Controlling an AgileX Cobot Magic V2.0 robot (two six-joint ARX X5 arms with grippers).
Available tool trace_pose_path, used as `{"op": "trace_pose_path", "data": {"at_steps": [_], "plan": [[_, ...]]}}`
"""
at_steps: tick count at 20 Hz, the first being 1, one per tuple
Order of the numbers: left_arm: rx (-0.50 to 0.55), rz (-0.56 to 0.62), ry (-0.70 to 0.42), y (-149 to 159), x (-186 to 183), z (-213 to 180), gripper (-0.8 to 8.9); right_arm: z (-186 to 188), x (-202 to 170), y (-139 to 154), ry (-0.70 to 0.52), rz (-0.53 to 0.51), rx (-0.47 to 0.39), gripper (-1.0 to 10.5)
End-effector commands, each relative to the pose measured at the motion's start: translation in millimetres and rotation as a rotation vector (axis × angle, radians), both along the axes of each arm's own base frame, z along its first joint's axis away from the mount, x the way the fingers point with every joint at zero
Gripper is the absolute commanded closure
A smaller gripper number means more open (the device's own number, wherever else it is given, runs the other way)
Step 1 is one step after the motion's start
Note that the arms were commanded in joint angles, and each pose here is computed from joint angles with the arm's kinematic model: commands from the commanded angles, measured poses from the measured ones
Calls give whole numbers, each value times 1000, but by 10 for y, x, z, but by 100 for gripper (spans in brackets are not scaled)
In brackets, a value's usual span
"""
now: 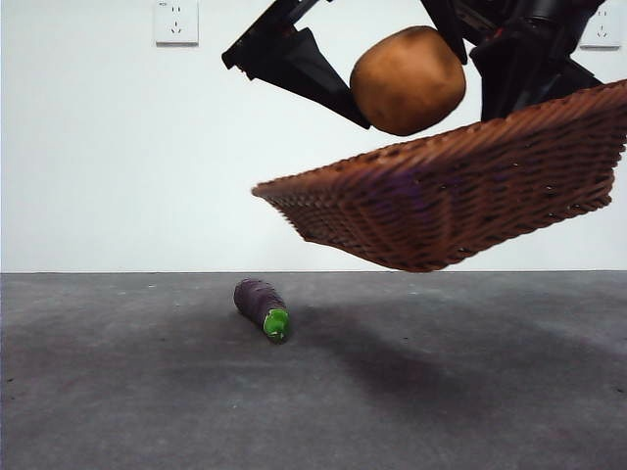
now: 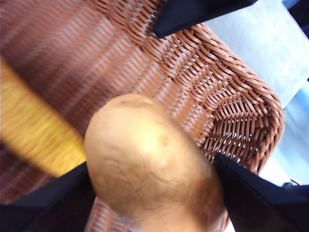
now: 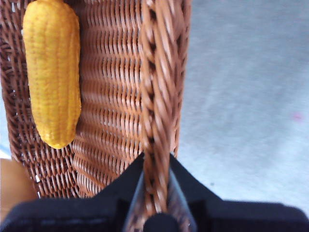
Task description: Help me put the vegetables on the table into the basket
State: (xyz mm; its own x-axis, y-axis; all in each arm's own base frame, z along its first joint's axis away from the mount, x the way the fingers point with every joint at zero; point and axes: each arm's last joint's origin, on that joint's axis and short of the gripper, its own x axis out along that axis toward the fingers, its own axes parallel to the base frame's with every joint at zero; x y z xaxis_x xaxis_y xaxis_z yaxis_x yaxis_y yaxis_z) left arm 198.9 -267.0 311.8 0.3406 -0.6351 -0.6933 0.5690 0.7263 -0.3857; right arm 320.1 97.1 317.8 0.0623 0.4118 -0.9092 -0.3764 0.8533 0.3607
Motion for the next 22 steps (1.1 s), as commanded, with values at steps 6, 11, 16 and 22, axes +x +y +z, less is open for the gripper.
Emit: {"op": "trace_pose_path", "data": {"at_steps": [6, 11, 16, 22], "plan": [[59, -23, 40, -104, -11, -183, 274, 51, -43, 77, -4, 36, 67, 964], [35, -30, 10, -124, -1, -59, 274, 51, -34, 74, -15, 36, 61, 964], [129, 60, -118, 3, 108, 307, 275, 49, 54, -162, -44, -45, 27, 964], [214, 272, -101, 471, 607, 307, 274, 49, 138, -687, -43, -204, 23, 964]]}}
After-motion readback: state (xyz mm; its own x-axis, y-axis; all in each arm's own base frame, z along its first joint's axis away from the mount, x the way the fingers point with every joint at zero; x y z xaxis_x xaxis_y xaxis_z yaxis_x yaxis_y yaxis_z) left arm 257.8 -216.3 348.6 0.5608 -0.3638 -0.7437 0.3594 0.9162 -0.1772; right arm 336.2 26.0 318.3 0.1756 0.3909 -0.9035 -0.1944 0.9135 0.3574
